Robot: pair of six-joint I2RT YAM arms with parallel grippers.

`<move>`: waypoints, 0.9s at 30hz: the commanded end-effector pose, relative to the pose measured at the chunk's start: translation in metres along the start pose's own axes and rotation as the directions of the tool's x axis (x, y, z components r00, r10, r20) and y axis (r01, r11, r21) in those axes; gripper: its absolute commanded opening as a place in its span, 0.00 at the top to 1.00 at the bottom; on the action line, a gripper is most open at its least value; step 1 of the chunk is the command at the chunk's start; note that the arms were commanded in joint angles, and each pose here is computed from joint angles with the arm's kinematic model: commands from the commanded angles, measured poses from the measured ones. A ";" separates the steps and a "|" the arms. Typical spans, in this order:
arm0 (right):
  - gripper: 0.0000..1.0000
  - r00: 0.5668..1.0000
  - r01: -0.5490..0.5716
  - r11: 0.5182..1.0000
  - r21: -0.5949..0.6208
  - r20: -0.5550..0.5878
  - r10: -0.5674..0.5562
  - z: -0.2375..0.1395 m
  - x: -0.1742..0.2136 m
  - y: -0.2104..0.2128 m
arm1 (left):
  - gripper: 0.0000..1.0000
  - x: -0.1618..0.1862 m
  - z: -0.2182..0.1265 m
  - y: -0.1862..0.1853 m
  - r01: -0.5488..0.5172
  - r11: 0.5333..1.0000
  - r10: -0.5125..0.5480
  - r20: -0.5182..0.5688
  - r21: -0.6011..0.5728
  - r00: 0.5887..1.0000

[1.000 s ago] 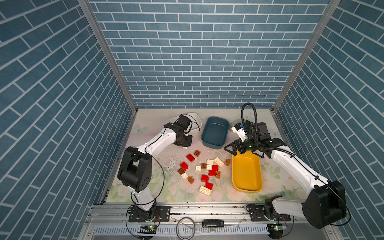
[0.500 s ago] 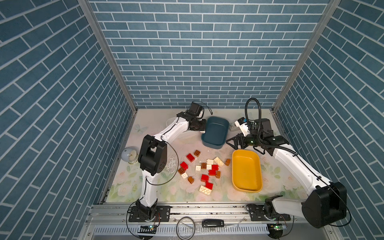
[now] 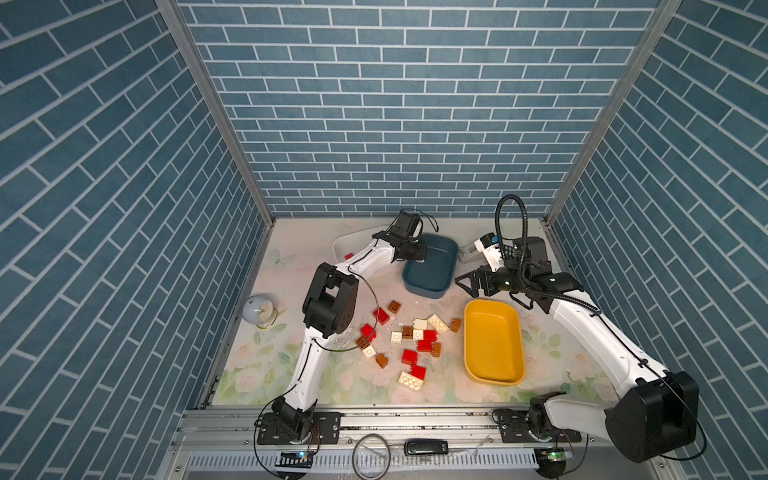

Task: Sort the legos into containers by color
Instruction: 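Grasp a cream brick with the left gripper and drop it in the teal tub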

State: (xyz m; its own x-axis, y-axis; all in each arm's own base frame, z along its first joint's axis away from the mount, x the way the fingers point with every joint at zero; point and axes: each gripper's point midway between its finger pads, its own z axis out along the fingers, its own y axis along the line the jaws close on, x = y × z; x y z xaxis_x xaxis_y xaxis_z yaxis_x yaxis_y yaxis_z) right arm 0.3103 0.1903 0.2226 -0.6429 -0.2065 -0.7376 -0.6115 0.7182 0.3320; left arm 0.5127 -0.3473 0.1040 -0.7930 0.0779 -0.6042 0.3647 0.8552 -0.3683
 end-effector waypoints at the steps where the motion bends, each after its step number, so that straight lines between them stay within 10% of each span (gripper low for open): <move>1: 0.01 1.000 -0.016 1.000 0.015 0.005 0.015 -0.009 -0.002 0.001 | 0.42 -0.025 -0.013 -0.015 -0.042 0.999 0.040 0.067 0.026 0.997; 16: 0.01 0.999 -0.024 0.998 -0.057 -0.046 0.021 -0.007 0.011 0.012 | 0.24 0.080 -0.153 0.019 0.067 0.976 -0.106 -0.183 -0.208 0.977; 27: 0.01 0.996 -0.023 0.982 -0.186 -0.091 0.006 -0.003 0.023 0.038 | 0.26 0.202 -0.230 0.081 0.393 0.771 -0.493 -0.080 -0.501 0.866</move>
State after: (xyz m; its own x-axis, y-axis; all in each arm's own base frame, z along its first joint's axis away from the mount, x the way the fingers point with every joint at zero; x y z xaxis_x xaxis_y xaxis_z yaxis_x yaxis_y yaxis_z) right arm 0.2842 0.2030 0.2192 -0.6887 -0.2321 -0.6868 -0.6405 0.6388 0.4263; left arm 0.2879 -0.1691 0.1255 -0.9337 -0.1788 -0.3101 -0.1130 0.9692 -0.2187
